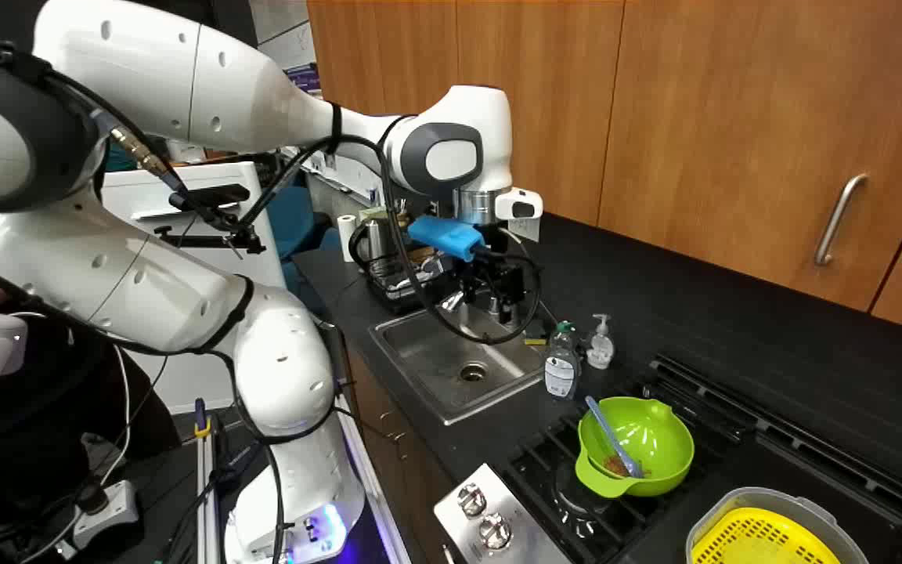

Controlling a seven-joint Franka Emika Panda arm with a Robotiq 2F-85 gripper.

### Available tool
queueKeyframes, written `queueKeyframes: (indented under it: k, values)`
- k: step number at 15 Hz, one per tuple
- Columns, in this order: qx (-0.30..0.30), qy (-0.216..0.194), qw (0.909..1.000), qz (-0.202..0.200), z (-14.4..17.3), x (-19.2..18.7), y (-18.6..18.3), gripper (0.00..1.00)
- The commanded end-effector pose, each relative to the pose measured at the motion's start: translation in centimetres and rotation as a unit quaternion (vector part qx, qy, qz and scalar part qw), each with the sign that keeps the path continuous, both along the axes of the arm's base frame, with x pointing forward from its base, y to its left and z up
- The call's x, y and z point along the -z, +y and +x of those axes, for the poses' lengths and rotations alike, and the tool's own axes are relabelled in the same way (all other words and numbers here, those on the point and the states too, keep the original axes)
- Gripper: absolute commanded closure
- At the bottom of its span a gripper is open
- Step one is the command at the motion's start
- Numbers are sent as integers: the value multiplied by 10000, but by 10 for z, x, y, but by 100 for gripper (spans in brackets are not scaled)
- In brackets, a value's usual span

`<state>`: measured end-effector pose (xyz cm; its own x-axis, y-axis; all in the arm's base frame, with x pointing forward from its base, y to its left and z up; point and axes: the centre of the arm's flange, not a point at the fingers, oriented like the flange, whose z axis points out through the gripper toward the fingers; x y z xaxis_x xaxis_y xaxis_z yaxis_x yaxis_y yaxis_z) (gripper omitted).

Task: Move the yellow bowl to the green object

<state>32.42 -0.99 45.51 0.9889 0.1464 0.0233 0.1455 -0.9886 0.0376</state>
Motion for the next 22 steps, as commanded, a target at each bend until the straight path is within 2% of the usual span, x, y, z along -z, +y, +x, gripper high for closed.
queueKeyframes:
  k: [1,7,9,12,14,18,22]
  values:
    - [0,0,10000,0,0,0,0,0]
    - [0,0,10000,0,0,0,0,0]
    - [750,-243,9964,301,3,-5,-27,0]
    - [1422,-314,9872,657,-16,-9,-93,0]
    - [1962,-481,9755,868,-34,-9,-128,0]
    - [2970,-903,9425,1234,-57,-16,-184,0]
    - [3775,-1561,9034,1304,-18,-6,-198,0]
